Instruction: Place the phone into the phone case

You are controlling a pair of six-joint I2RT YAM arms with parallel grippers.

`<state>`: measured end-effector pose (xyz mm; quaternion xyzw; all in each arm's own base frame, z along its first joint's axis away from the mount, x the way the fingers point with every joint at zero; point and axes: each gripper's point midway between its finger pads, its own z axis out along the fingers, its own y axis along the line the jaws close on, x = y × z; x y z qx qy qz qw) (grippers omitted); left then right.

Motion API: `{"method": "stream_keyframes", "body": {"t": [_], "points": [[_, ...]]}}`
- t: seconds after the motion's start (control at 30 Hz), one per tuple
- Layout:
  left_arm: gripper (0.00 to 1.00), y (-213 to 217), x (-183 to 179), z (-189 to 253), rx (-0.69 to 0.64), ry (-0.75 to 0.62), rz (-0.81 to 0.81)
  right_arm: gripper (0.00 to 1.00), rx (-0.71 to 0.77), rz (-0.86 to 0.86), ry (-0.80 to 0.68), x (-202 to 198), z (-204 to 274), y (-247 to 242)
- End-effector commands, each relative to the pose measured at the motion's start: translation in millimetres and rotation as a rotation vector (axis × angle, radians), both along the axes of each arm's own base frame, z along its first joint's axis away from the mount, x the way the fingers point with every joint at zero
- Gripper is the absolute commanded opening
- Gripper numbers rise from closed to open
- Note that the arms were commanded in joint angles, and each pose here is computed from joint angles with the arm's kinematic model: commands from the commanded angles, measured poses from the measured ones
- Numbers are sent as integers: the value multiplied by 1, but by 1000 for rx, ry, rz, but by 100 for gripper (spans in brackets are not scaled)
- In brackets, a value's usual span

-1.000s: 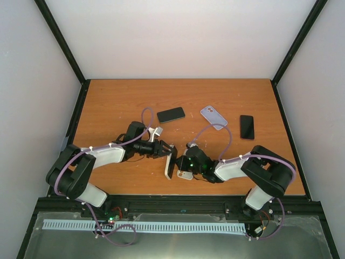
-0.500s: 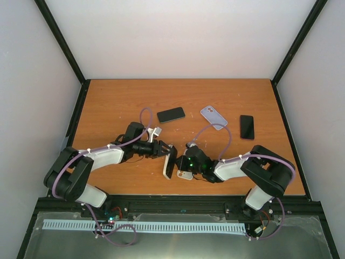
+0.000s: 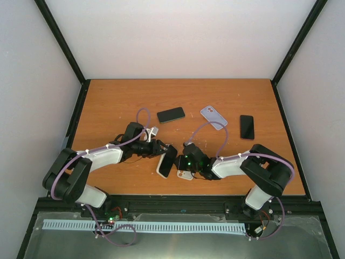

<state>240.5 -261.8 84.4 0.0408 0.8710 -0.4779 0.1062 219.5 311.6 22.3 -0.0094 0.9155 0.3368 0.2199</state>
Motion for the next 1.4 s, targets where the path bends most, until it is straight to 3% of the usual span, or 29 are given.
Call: {"method": "stream_keyframes", "body": {"t": [0.0, 0.6, 0.97, 1.37], "points": [[48, 35, -12, -66, 284, 139, 94, 18, -67, 63, 69, -17, -21, -1], [54, 64, -6, -62, 426, 141, 185, 18, -44, 54, 58, -7, -11, 8], [41, 58, -17, -60, 348, 156, 152, 32, 51, 19, 66, 0, -2, 15], [35, 66, -27, -73, 315, 202, 163, 53, 165, 2, 153, -1, -10, 34]]}}
